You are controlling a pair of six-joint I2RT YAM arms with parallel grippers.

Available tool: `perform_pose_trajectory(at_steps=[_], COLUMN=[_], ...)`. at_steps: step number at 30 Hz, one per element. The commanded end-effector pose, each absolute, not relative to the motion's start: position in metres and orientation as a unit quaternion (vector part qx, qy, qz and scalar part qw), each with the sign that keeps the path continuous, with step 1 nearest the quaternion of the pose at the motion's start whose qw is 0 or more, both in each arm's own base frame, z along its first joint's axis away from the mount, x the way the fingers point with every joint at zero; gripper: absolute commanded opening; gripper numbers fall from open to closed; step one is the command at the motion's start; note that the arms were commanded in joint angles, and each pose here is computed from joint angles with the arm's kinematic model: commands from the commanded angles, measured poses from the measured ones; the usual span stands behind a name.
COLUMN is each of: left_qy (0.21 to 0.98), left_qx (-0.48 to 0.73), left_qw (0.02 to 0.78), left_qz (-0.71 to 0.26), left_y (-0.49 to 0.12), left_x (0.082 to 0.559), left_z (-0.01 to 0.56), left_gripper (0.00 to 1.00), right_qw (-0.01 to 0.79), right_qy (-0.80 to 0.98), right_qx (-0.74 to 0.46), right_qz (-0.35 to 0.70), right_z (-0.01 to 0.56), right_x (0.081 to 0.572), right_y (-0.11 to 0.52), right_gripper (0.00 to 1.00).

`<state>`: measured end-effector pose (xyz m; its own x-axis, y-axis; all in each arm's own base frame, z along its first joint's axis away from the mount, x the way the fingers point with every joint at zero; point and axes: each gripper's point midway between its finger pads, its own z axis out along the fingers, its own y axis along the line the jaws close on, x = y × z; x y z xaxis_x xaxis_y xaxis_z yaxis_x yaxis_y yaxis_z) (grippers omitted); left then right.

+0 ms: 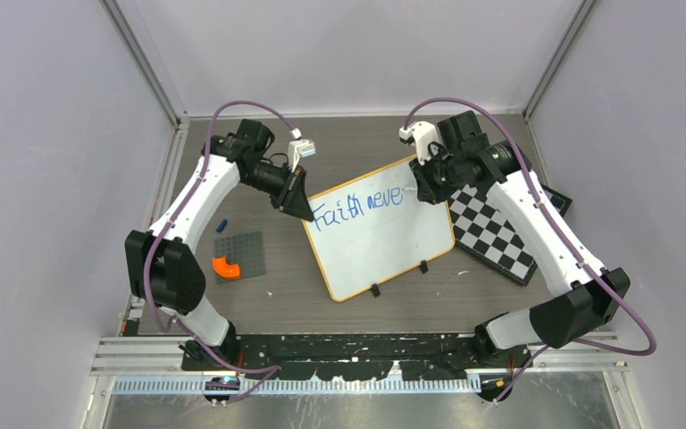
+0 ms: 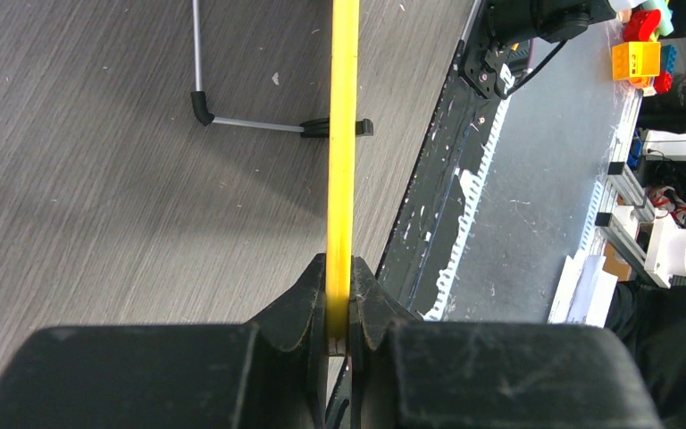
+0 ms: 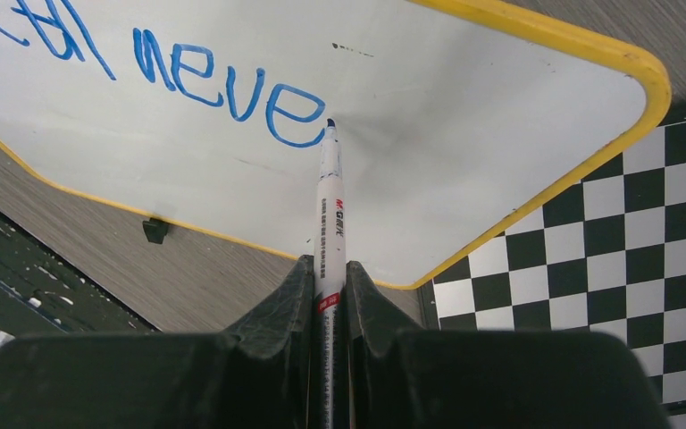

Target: Write a sentence on the whiteboard

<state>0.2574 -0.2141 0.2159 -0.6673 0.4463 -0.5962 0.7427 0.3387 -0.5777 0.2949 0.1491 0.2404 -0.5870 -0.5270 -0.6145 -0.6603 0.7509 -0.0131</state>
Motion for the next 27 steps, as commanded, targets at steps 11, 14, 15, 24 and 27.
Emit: perform_pose_trajectory(at_steps=[11, 14, 15, 24, 27], left_qy=[0.793, 0.793, 0.793, 0.793, 0.793], left_qx=[0.387, 0.387, 0.387, 0.386, 0.386], left_qw=[0.166, 0.165, 0.164, 0.164, 0.164], left_qz=[-0.440, -0.441, -0.441, -0.442, -0.442], left_y=[-0.217, -0.217, -0.218, -0.218, -0.218], left_x=[0.251, 0.252, 0.252, 0.252, 0.252], left_z=[0.215, 0.214, 0.214, 0.213, 0.213], left_gripper=[0.00, 0.00, 0.00, 0.00, 0.00], right_qw=[0.345, 0.337, 0.335, 0.308, 0.304], right_qy=[0.872, 0.876, 0.877, 0.887, 0.888], right_qx=[-0.336, -0.337, -0.336, -0.335, -0.335], right_qz=[0.086, 0.079, 0.078, 0.079, 0.084], right_z=[0.254, 0.247, 0.245, 0.225, 0.223], right_x=[0.313, 0.313, 0.312, 0.298, 0.293], right_y=[0.147, 0.143, 0.142, 0.135, 0.135], right_gripper=[0.00, 0.00, 0.00, 0.00, 0.00])
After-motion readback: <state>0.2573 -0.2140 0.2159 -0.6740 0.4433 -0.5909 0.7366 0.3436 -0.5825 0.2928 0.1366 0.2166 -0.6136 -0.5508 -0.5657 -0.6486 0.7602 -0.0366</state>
